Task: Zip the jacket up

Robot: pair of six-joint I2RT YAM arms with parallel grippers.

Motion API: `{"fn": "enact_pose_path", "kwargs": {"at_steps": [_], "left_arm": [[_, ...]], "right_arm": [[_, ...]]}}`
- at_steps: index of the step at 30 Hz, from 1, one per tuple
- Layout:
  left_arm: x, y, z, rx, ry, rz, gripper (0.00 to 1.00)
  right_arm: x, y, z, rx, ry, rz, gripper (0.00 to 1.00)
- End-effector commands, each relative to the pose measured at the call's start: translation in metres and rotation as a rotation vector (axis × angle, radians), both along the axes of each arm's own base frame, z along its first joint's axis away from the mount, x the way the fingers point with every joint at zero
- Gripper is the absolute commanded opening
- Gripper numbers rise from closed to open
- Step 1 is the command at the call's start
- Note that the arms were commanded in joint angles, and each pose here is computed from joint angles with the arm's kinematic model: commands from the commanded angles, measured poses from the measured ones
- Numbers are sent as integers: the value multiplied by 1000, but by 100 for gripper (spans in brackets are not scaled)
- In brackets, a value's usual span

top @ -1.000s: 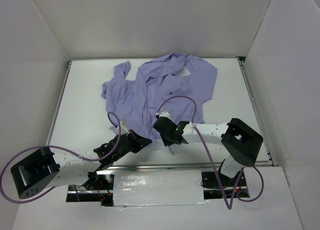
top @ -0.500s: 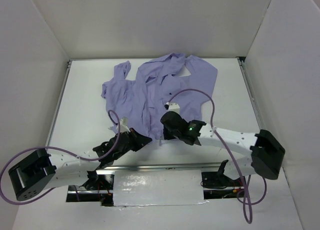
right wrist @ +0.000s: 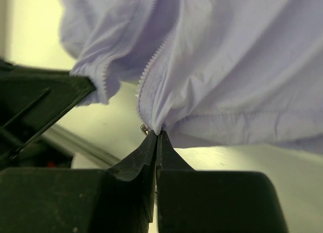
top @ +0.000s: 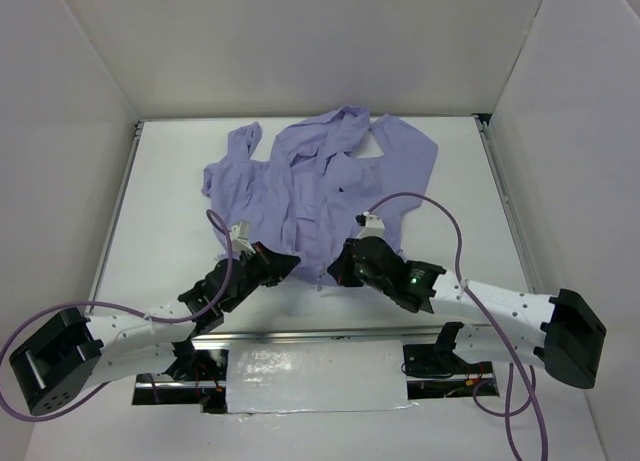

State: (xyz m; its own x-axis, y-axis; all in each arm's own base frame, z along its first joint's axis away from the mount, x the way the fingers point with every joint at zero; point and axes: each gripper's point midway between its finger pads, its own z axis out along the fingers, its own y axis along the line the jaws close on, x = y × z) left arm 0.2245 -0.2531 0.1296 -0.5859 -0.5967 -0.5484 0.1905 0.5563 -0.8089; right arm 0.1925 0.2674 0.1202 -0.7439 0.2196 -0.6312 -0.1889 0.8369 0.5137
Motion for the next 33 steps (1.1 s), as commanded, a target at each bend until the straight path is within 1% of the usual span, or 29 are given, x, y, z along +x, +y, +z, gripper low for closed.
{"fn": "enact_pose_path", "kwargs": {"at_steps": [1, 2, 3, 4, 5, 6, 7, 9, 10, 11, 12, 13, 16, 20, 27, 30, 33], "left_arm": [[9, -4, 52, -45, -215, -18, 0], [7, -4, 51, -42, -228, -29, 0], [6, -4, 51, -41, -240, -36, 0], [5, -5, 55, -47, -259, -46, 0], [5, -6, 53, -43, -259, -53, 0], [3, -8, 52, -44, -260, -70, 0], [2, -10, 56, -55, -274, -78, 0], [-1, -13, 56, -63, -283, -105, 0], [-2, -14, 58, -69, -294, -112, 0], [-3, -15, 58, -68, -297, -118, 0], [-4, -16, 58, -64, -301, -127, 0], [-4, -17, 58, -64, -304, -134, 0], [-7, -19, 59, -67, -317, -155, 0], [-7, -15, 57, -69, -314, -138, 0], [-8, -10, 58, -81, -315, -119, 0], [-7, -5, 59, -107, -297, -88, 0], [-5, 1, 58, -139, -274, -51, 0]], "right_arm": [[-4, 25, 49, 251, -142, 95, 0], [-10, 20, 34, 257, -150, 114, 0], [-12, 20, 37, 283, -183, 133, 0], [-13, 25, 55, 352, -253, 164, 0], [-14, 23, 58, 374, -280, 168, 0], [-15, 20, 50, 370, -287, 171, 0], [-15, 22, 58, 391, -325, 186, 0], [-16, 21, 57, 398, -349, 200, 0], [-17, 23, 65, 430, -375, 211, 0], [-19, 21, 63, 438, -382, 209, 0], [-18, 21, 70, 480, -398, 197, 0], [-16, 18, 70, 489, -405, 180, 0], [-13, 16, 70, 507, -410, 151, 0], [-10, 13, 73, 541, -408, 111, 0], [-5, 14, 72, 533, -380, 80, 0], [-1, 13, 67, 522, -346, 45, 0], [-4, 15, 69, 545, -333, 58, 0]]}}
